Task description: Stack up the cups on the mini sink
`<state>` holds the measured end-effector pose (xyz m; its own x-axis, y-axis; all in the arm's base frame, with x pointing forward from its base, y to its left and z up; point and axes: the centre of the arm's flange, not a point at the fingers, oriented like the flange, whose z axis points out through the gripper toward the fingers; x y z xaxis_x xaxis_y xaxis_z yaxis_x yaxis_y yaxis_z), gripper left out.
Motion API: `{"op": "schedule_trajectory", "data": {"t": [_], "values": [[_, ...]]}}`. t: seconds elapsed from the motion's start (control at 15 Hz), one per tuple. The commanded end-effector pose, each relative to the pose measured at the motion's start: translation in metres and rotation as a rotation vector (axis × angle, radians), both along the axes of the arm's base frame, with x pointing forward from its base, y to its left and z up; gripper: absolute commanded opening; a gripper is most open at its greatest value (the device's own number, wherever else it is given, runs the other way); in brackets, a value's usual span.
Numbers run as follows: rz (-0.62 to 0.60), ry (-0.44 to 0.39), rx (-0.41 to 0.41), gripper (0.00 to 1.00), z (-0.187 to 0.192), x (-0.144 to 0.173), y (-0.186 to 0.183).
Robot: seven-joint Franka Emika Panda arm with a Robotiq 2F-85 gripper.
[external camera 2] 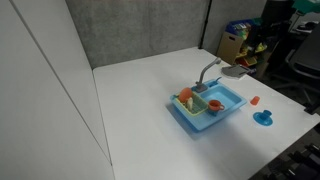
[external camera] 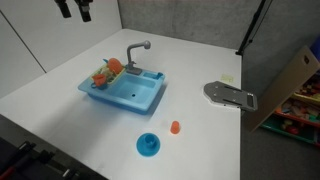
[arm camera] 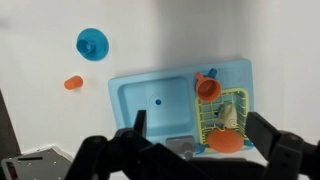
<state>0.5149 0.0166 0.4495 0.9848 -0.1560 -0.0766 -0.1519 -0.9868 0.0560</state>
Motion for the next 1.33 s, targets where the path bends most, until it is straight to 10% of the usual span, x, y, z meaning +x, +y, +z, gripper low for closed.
{"op": "schedule_trajectory", "data": {"t": [0.0,1.27], "values": [[-0.013,-0.011,-0.009,1.0,0.04,-0.027,-0.007],[0.126,-0.097,0.037,1.0,0.105,-0.095,-0.032]]}}
